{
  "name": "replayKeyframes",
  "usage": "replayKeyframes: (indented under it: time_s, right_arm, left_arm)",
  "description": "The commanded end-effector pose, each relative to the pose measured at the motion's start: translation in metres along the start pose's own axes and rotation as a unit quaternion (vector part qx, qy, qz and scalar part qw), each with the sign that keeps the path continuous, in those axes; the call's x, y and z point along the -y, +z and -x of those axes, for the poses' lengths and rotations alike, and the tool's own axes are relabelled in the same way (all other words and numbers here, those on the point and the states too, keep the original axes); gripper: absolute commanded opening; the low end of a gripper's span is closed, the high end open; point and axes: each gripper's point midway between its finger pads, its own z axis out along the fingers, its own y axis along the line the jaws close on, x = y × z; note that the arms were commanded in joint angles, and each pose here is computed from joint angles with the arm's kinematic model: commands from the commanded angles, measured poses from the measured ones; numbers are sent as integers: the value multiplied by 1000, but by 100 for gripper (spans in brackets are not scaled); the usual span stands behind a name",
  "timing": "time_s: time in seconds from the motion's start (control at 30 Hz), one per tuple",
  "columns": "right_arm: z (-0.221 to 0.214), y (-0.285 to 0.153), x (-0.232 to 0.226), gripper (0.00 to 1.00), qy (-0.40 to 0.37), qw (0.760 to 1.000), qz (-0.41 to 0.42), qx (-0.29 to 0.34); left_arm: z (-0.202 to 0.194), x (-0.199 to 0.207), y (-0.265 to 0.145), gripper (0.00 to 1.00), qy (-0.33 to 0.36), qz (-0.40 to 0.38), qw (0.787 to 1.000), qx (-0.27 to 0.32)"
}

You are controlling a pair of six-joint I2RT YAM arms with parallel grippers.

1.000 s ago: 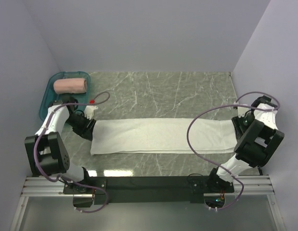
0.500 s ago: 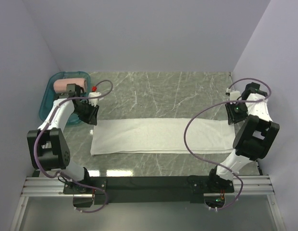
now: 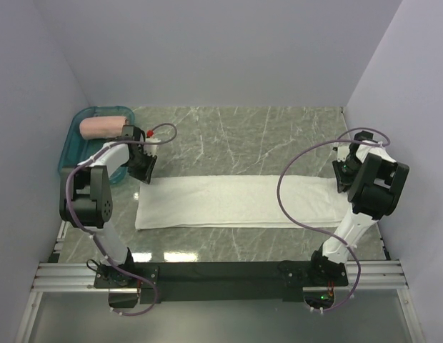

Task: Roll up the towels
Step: Fold the towel

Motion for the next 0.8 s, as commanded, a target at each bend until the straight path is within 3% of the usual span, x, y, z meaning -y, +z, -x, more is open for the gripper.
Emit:
replayKeyframes:
  time_s: [0.0, 0.27, 0.5, 0.77]
  right_arm:
    - [11, 13, 20, 31, 11, 999, -43, 8]
    - [26, -2, 1, 32, 0, 999, -21, 25]
    - [38, -55, 0, 36, -10, 998, -18, 64]
    - [-8, -69, -4, 45, 7, 1000, -25, 3]
  left_arm:
    - [20, -19, 3, 31, -12, 39, 999, 13]
    - [30, -23, 18, 27, -26, 33, 999, 10]
    - [51, -20, -14, 42, -20, 26, 999, 39]
    - [43, -15, -39, 50, -12, 26, 999, 31]
